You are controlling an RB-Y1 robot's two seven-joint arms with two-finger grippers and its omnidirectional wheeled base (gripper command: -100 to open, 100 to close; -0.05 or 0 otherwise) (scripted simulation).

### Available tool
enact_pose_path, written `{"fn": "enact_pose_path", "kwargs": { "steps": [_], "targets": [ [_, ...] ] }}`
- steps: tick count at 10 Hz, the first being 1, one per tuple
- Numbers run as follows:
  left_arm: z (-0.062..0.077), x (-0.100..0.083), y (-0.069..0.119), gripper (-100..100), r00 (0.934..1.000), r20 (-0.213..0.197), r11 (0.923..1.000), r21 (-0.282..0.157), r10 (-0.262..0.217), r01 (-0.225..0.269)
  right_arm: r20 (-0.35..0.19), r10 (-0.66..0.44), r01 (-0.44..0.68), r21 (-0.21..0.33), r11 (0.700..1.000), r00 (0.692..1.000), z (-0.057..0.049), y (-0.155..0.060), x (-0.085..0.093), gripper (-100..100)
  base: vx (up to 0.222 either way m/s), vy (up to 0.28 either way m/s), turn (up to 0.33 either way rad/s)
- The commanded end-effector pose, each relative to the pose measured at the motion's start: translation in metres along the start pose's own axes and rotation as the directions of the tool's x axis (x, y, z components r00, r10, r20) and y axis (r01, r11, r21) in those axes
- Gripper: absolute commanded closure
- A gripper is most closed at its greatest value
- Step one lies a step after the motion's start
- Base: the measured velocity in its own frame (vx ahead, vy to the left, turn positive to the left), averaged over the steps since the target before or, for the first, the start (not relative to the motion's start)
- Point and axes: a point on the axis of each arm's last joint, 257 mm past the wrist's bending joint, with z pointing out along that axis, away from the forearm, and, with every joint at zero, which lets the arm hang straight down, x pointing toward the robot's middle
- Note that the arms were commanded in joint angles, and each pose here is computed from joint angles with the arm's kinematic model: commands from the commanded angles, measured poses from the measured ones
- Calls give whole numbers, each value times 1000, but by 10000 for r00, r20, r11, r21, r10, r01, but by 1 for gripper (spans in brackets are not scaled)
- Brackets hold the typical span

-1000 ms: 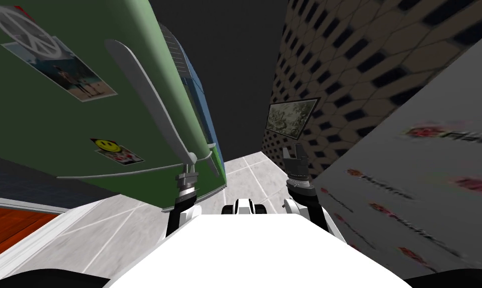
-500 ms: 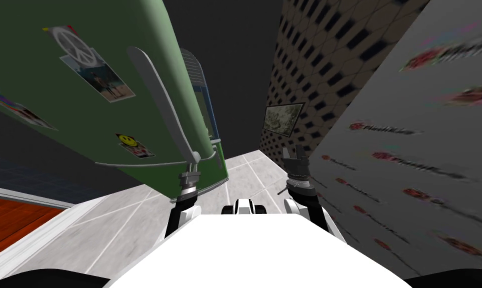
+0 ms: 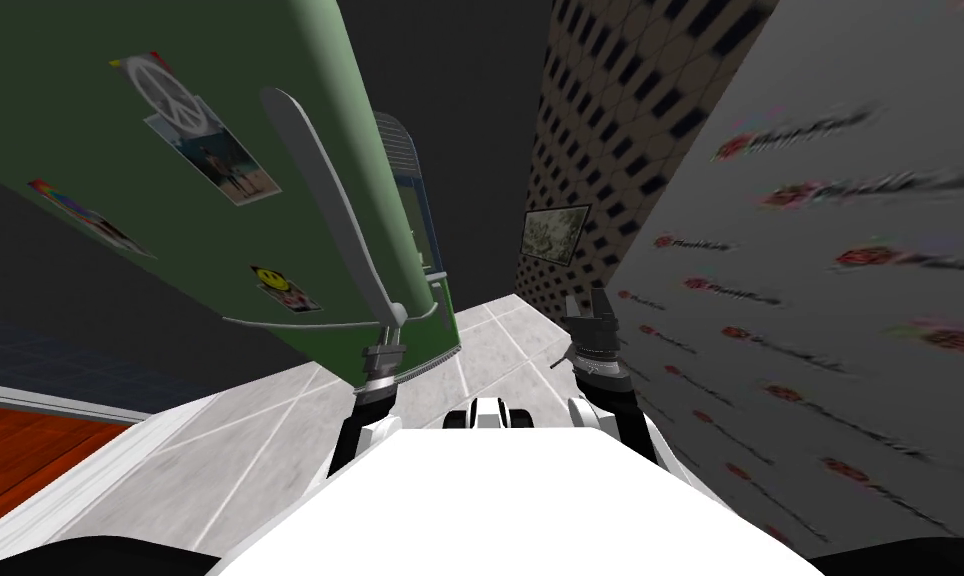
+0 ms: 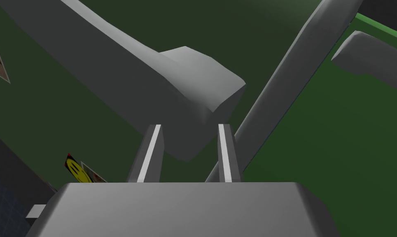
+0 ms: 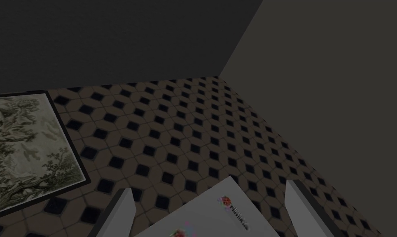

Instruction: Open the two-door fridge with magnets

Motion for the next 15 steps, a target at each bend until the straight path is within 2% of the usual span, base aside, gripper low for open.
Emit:
{"fn": "enact_pose_path", "kwargs": {
  "steps": [1,2,3,6,7,8,9,10,11,12,13,14,15],
  "targets": [
    [2,9,-8,100,9989,-408,9996,141,-227,233,1,0,0,2,10000,10000,0,0,0,0,-211,172,-80],
    [0,16,-9,100,9973,-629,9993,80,-372,378,0,-1,1,1,10000,10000,0,0,0,0,-261,196,-130],
    [0,16,-9,100,9973,-629,9993,80,-372,378,0,-1,1,1,10000,10000,0,0,0,0,-231,158,-51],
    [-4,34,-9,100,9884,-1268,9965,-154,-836,823,0,-1,1,2,10000,10000,0,0,0,0,-293,170,-107],
    [-4,34,-9,100,9884,-1268,9965,-154,-836,823,0,-1,1,1,10000,10000,0,0,0,0,-284,122,-42],
    [-6,40,-9,100,9840,-1471,9949,-249,-1001,974,0,-1,1,3,10000,10000,0,0,0,0,-253,135,-50],
    [-11,32,2,100,9886,-1209,9950,-560,-895,833,0,-1,1,2,10000,10000,0,0,0,0,-122,66,-25],
    [-6,45,15,100,9843,-1311,9917,-656,-1180,1101,1,-1,1,5,10000,10000,0,0,0,0,-156,134,-50],
    [-6,45,15,100,9843,-1311,9917,-656,-1180,1101,0,-2,2,2,10000,10000,0,0,0,0,-185,206,-97],
    [-1,57,26,100,9799,-1389,9882,-734,-1435,1343,0,-1,1,2,10000,10000,0,0,0,0,-168,215,-108],
    [2,60,25,100,9789,-1468,9889,-656,-1420,1336,-1,-2,2,3,10000,10000,0,0,0,0,-177,211,-72],
    [4,72,37,100,9744,-1526,9848,-801,-1649,1541,0,-2,2,3,10000,10000,0,0,0,0,-226,194,-69],
    [9,76,34,100,9727,-1640,9856,-684,-1640,1546,-1,-2,2,3,10000,10000,0,0,0,0,-208,222,-55]
  ]
}}
